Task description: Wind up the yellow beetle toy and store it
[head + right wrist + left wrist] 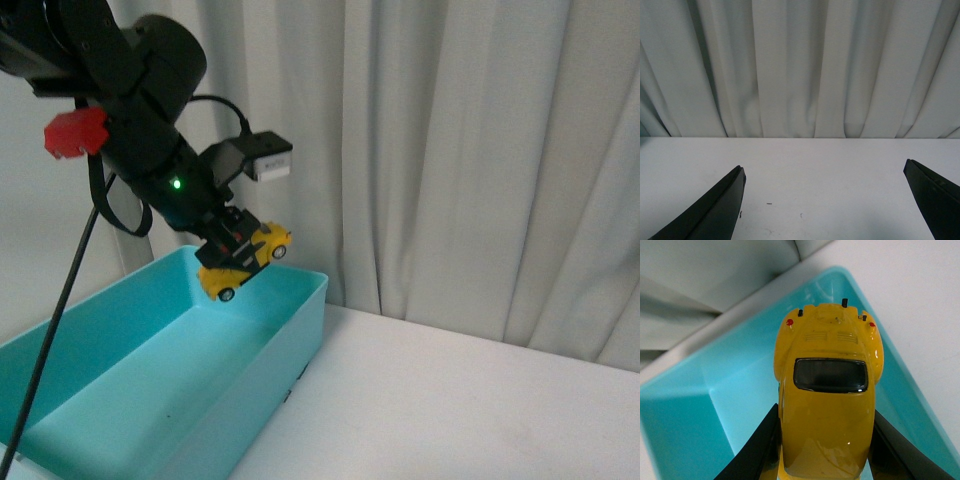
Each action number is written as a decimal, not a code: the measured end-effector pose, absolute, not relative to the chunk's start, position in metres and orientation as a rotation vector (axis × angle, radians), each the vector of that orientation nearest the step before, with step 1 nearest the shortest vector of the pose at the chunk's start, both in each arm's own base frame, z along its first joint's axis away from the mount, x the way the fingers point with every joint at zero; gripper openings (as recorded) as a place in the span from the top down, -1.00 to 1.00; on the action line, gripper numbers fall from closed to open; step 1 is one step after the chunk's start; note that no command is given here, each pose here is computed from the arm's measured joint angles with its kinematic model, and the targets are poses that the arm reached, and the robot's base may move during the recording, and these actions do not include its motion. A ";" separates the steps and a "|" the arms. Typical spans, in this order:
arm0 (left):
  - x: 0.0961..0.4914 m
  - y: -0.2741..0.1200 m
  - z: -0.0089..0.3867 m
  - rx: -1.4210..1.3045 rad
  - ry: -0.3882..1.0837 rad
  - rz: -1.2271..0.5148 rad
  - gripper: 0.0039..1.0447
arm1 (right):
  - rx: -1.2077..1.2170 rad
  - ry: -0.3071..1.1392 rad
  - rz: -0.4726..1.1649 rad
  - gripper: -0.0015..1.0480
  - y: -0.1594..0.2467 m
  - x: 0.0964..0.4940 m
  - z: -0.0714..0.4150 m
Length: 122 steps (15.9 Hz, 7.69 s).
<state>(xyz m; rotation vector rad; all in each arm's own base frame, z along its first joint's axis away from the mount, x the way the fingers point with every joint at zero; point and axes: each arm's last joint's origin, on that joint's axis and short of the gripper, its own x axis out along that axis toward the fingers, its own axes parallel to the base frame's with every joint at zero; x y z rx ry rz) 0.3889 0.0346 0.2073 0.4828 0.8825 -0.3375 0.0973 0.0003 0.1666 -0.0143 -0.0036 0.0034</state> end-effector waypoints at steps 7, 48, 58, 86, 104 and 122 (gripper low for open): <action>0.387 0.090 0.140 0.383 1.058 -0.028 0.22 | -0.014 -0.004 0.003 -0.87 0.000 0.097 0.167; 0.139 0.000 0.181 0.004 0.006 0.004 0.97 | -0.014 -0.003 0.003 -0.87 0.000 0.097 0.167; 0.129 0.000 0.176 0.004 0.005 0.002 0.97 | -0.014 -0.004 0.003 -0.87 0.000 0.097 0.167; 0.097 0.000 0.166 0.003 -0.004 0.001 -0.88 | -0.014 -0.003 0.003 -0.87 0.000 0.097 0.167; 0.097 0.000 0.166 0.003 -0.005 0.001 -0.88 | -0.014 -0.004 0.003 -0.87 0.000 0.097 0.167; 0.097 0.000 0.166 0.003 -0.004 0.002 -0.88 | -0.014 -0.005 0.003 -0.87 0.000 0.097 0.167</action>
